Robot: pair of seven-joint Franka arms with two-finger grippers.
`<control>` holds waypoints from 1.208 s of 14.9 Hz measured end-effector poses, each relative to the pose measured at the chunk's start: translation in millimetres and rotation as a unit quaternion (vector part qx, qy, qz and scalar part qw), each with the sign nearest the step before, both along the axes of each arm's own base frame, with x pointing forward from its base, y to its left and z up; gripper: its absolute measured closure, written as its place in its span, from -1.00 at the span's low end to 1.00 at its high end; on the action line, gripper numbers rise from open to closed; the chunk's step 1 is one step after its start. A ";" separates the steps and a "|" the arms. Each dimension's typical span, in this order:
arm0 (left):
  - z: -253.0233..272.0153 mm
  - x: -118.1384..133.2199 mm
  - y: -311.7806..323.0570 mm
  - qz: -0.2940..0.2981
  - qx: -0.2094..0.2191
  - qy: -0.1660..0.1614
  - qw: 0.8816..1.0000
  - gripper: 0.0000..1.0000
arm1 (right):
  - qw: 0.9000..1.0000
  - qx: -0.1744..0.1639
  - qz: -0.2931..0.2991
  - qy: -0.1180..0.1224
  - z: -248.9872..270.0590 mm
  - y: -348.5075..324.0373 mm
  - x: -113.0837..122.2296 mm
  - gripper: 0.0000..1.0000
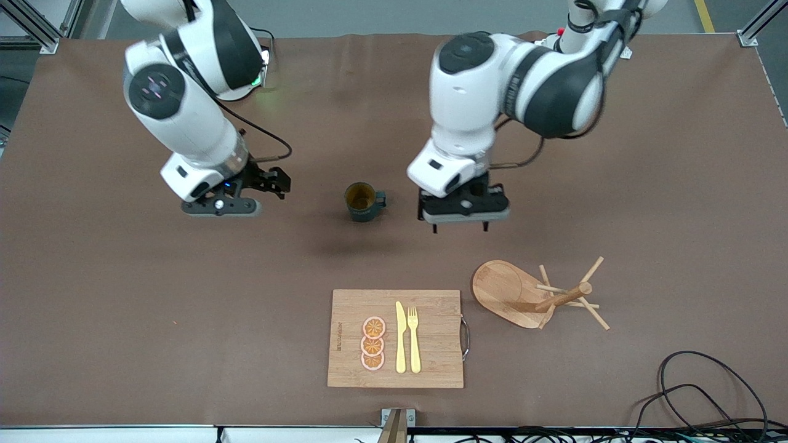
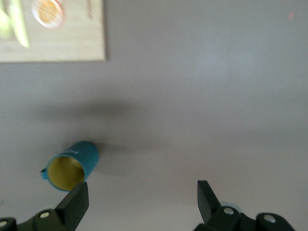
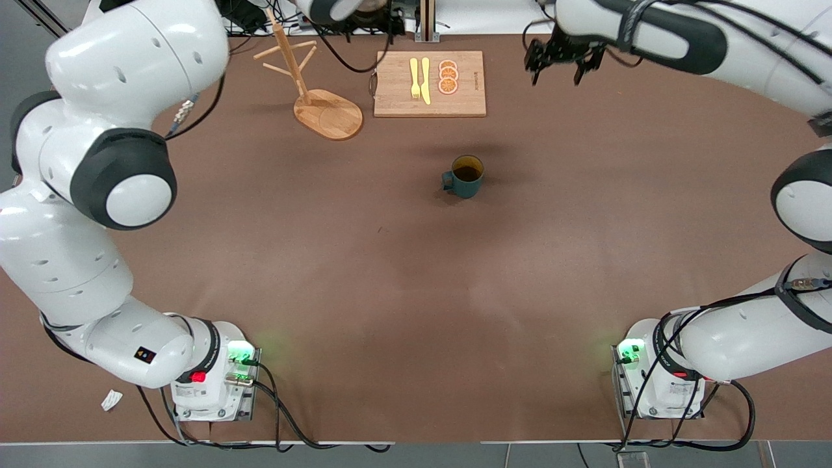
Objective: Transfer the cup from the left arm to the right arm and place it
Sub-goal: 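Lower the right gripper onto the mug while the left gripper withdraws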
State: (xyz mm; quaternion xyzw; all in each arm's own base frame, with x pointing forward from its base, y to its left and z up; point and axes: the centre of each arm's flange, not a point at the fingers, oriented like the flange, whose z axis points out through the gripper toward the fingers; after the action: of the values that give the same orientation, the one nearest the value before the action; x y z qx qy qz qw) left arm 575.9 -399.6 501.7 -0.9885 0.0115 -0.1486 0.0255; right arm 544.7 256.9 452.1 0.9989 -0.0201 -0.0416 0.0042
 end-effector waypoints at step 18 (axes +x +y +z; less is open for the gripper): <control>115.6 -0.1 264.9 -0.007 -0.011 0.124 0.992 -1.00 | 0.995 0.039 -0.062 -0.067 -143.5 89.1 -104.9 -1.00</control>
State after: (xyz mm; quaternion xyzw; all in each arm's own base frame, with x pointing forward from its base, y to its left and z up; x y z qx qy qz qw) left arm 575.8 -134.7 617.3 -0.9994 0.0194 -0.0248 0.0116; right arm 439.8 346.0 308.7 0.9957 -0.0802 0.0242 -0.0387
